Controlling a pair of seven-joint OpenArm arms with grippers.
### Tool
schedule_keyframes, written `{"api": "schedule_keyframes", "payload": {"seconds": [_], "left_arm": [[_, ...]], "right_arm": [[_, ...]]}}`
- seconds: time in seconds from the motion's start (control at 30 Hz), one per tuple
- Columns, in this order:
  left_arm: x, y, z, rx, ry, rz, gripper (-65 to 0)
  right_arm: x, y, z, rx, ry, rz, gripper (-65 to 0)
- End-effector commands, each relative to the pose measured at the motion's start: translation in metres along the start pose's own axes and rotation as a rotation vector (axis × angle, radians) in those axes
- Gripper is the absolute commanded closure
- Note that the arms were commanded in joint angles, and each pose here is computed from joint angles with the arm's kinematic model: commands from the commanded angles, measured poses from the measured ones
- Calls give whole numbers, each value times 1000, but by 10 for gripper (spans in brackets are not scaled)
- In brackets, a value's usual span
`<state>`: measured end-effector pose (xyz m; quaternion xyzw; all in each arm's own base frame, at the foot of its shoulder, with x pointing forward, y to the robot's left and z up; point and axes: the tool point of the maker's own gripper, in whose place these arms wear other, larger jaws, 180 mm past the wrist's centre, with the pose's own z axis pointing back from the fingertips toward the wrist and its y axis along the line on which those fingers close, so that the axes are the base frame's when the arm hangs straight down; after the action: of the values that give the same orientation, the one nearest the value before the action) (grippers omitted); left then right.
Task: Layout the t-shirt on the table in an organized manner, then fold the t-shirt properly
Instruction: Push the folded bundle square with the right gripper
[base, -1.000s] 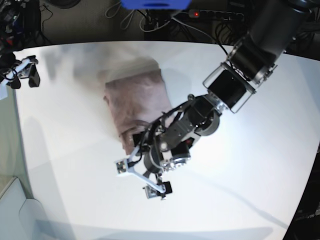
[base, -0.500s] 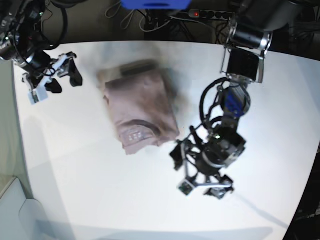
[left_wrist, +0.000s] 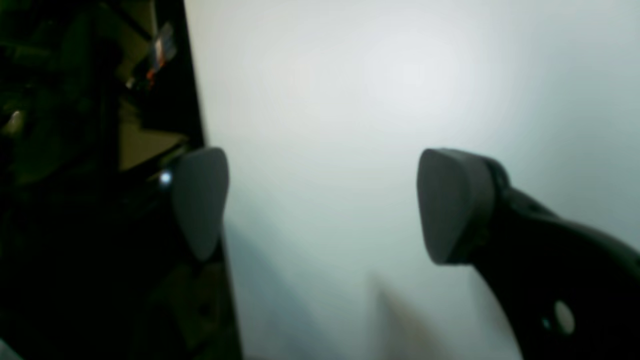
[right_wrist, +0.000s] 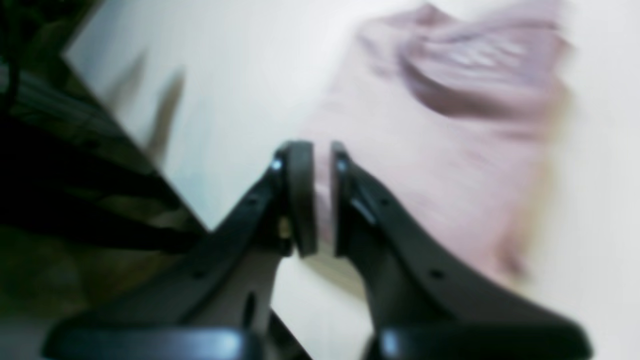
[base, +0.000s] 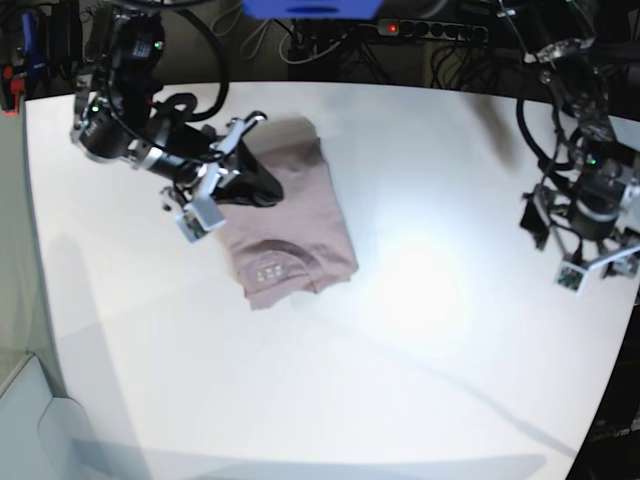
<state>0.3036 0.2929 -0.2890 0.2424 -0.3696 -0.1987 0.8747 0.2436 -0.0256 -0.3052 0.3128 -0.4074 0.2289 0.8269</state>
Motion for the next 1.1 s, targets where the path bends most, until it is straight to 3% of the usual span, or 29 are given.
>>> {"api": "schedule_keyframes", "payload": {"seconds": [0.0,0.2,0.43,0.6,0.83,0.97,1.07], "left_arm": [[-10,9,7,25,15,4,-576],[-88,32,29,105,195,103,-576],[-131,57,50,189,288,176,-576],[-138,55,53,187,304,175,-576],[-136,49,52,177,298,187,-576],[-136,49,52,177,297,187,-576],[-138,50,52,178,300,188,-576]], "right_arm": [[16,7,-2,27,-51,18,-9],[5,20,-32,127,1,-7,0],[-26,-6,-51,126,13,-142,0],[-54,-15,-60,128,42,-230,0],[-70,-8,-81,182,69,-252,0],[-88,-23,-89,162,90,-322,0],[-86,-23,-90,166,90,-316,0]]}}
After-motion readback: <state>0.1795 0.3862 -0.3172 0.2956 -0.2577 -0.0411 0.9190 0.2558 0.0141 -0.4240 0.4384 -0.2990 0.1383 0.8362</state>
